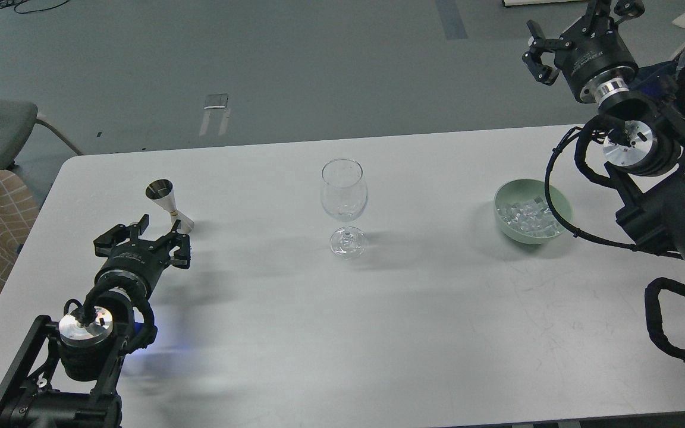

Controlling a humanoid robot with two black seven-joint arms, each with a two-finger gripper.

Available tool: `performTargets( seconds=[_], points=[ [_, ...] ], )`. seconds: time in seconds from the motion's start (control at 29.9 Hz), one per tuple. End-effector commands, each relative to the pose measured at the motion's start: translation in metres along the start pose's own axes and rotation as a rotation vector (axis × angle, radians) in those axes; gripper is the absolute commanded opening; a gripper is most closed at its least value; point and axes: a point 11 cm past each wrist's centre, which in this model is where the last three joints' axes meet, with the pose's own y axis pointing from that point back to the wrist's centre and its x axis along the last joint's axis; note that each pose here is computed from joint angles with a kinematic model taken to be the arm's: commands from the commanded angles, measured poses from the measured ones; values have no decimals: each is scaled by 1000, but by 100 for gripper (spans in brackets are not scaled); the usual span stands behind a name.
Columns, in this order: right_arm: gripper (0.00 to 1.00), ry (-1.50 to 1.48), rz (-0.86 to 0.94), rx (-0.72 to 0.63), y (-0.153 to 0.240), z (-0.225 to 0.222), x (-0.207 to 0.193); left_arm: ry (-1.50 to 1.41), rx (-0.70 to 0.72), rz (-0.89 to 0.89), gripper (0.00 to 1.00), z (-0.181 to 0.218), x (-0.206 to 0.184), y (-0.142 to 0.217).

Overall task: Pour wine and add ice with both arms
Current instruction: 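Close the left gripper around the silver jigger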

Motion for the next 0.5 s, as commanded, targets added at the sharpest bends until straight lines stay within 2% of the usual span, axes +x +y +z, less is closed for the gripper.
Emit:
performTargets(
  seconds=[0.0,0.47],
  points=[
    [100,2,23,6,-1,-2,3,-6,-1,22,54,0,5,-3],
    [100,5,24,11,-2,-5,2,-9,12,72,54,2,7,-30]
  ],
)
